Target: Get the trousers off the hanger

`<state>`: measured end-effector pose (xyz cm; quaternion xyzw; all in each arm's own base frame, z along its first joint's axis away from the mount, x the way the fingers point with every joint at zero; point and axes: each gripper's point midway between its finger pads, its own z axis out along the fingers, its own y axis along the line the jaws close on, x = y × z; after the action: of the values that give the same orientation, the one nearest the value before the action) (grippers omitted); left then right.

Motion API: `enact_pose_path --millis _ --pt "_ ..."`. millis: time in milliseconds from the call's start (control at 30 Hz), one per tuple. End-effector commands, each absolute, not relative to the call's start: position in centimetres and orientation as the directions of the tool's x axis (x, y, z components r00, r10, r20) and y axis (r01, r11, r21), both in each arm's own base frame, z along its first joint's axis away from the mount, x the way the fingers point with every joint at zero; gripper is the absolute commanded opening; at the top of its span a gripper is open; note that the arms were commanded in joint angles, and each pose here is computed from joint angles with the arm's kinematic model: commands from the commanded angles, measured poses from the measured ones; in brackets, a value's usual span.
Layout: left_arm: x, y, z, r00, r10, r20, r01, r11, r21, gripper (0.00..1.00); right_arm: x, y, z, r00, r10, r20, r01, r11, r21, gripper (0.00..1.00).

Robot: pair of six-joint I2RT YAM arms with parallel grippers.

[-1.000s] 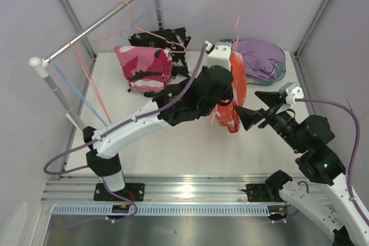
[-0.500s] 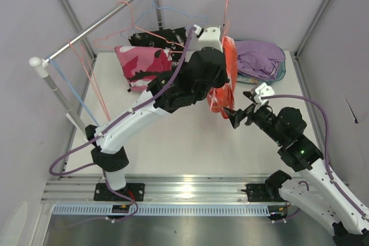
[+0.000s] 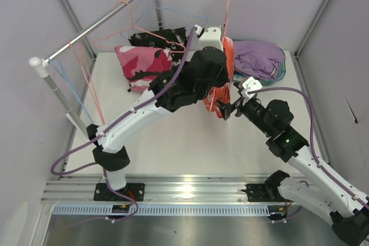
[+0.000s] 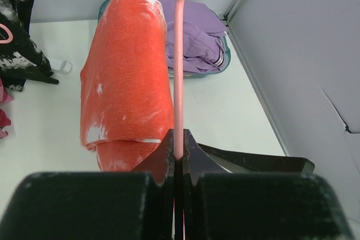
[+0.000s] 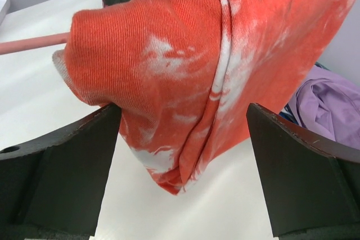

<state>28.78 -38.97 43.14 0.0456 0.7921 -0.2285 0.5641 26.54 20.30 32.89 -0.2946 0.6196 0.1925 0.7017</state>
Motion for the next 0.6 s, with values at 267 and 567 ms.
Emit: enact_pose_path --millis 267,567 --pt "28.4 -37.5 51.2 -0.251 -0.415 -0.875 0.365 0.796 -0.482 0.0 30.7 19.4 34.4 0.216 -0.097 -0.972 -0.508 0.838 -0.197 0.55" --pt "29.7 -36.8 49.1 -0.24 -0.361 -0.901 0.324 0.845 -0.425 0.0 31.8 17.5 37.8 0.249 -0.077 -0.965 -0.462 0.867 -0.188 0.0"
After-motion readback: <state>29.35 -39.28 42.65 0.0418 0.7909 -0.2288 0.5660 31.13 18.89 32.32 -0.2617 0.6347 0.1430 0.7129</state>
